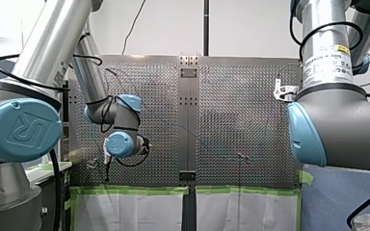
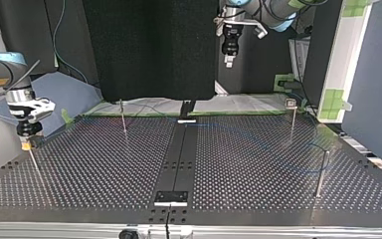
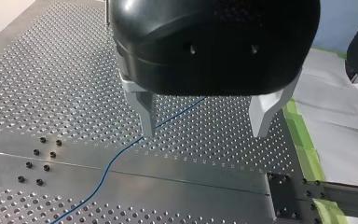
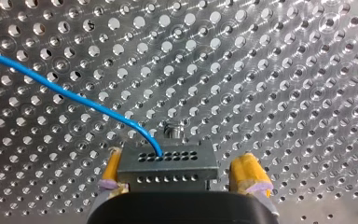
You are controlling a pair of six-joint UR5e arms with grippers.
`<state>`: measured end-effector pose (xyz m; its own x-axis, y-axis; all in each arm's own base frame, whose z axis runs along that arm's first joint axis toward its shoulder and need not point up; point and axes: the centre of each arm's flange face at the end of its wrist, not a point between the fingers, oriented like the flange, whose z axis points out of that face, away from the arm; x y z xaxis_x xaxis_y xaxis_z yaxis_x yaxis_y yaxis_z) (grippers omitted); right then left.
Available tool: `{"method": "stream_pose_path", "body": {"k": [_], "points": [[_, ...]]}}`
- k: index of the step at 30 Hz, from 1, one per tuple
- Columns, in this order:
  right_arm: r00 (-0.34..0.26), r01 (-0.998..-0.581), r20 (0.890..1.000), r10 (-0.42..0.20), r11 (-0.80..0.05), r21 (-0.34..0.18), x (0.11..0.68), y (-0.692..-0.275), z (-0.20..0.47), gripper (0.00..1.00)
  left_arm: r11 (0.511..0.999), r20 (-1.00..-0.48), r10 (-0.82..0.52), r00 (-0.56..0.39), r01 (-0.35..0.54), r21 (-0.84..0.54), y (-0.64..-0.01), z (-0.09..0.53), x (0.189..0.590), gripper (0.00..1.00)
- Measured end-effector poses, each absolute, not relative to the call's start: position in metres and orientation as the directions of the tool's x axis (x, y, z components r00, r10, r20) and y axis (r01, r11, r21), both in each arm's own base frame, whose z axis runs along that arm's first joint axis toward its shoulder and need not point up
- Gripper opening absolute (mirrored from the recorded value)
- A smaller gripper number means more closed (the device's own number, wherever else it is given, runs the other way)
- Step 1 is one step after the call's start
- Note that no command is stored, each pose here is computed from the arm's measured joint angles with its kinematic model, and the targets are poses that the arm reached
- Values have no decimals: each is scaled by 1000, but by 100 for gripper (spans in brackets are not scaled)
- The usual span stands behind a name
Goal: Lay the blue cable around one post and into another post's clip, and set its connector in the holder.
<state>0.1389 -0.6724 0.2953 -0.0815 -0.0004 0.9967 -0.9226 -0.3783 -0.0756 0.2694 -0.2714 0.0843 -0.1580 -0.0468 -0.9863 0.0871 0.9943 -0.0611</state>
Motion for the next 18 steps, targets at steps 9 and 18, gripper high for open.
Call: {"method": "stream_pose_path", "body": {"k": [9,18], "points": [[-83,-924,997,-2,-376,-78,137,-673,295,100,994,-986,-47,-158,87,-61,-271,84,269,100],[-84,-927,996,-1,-366,-78,135,-673,295,100,994,-986,-47,-158,86,-61,-271,84,269,100]]}}
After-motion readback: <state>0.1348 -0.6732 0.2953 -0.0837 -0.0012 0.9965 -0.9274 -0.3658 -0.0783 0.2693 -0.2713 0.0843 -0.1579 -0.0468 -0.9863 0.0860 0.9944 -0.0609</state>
